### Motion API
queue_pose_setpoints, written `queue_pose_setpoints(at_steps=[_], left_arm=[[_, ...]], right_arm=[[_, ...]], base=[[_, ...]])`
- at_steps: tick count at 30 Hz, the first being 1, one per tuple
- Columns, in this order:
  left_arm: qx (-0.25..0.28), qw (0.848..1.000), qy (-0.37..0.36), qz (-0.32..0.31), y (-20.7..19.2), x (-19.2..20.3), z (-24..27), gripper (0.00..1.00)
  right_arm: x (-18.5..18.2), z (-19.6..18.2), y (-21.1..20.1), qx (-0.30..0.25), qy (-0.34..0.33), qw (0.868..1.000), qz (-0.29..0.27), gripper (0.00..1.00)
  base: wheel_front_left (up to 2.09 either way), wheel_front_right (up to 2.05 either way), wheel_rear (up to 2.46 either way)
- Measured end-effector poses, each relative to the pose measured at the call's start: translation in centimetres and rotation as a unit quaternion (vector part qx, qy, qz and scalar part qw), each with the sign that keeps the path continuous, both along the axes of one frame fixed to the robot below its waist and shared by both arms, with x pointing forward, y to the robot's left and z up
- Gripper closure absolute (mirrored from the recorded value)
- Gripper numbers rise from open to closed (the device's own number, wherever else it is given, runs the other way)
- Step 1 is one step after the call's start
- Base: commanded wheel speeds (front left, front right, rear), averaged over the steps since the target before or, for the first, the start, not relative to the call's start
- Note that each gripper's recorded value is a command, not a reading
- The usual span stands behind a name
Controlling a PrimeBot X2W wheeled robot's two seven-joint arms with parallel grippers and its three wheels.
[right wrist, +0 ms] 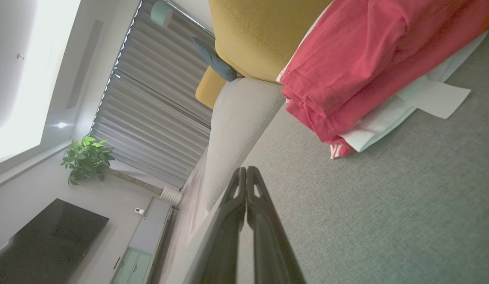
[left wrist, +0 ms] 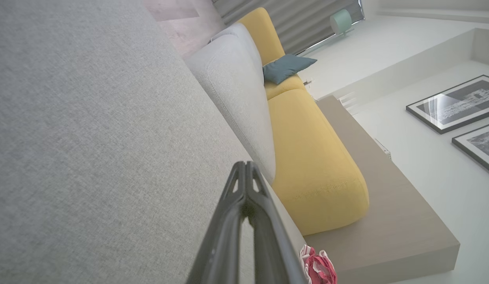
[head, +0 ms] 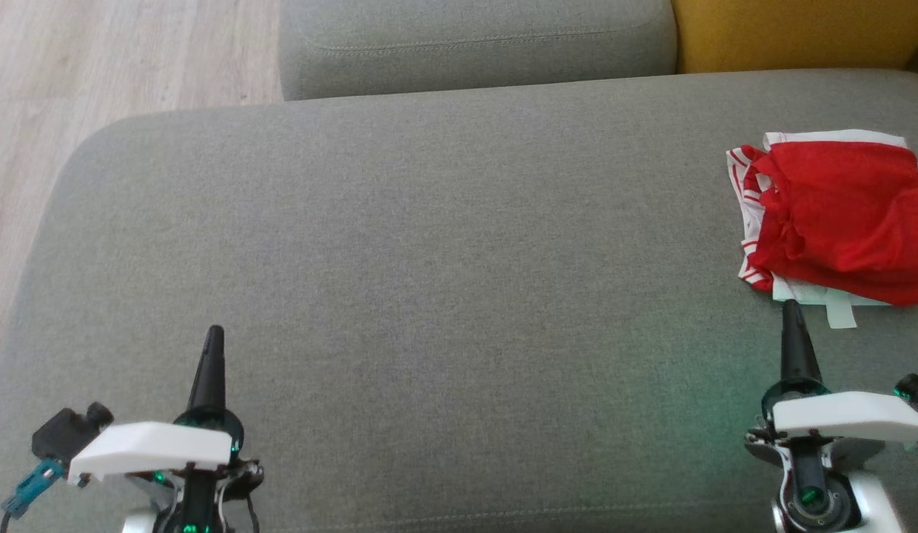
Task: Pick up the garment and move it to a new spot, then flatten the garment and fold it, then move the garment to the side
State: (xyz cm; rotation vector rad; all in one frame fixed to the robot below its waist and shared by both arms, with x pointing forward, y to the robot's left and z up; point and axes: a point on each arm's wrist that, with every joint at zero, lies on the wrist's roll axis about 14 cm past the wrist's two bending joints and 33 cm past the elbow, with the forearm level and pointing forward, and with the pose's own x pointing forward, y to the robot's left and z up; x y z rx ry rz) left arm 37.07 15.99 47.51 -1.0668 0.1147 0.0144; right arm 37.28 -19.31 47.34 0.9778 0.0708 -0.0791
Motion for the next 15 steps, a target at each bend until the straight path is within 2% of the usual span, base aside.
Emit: queue_pose_setpoints(at_steps=[15], left_arm=[[-0.071,0.997,0.016,0.012,0.81,-0.21,-0.61,1.0]], right_arm=[[0.04,-0.05,-0.26,0.085,0.002,0.996,-0.008,1.0]], base=[[0.0,0.0,0.0]])
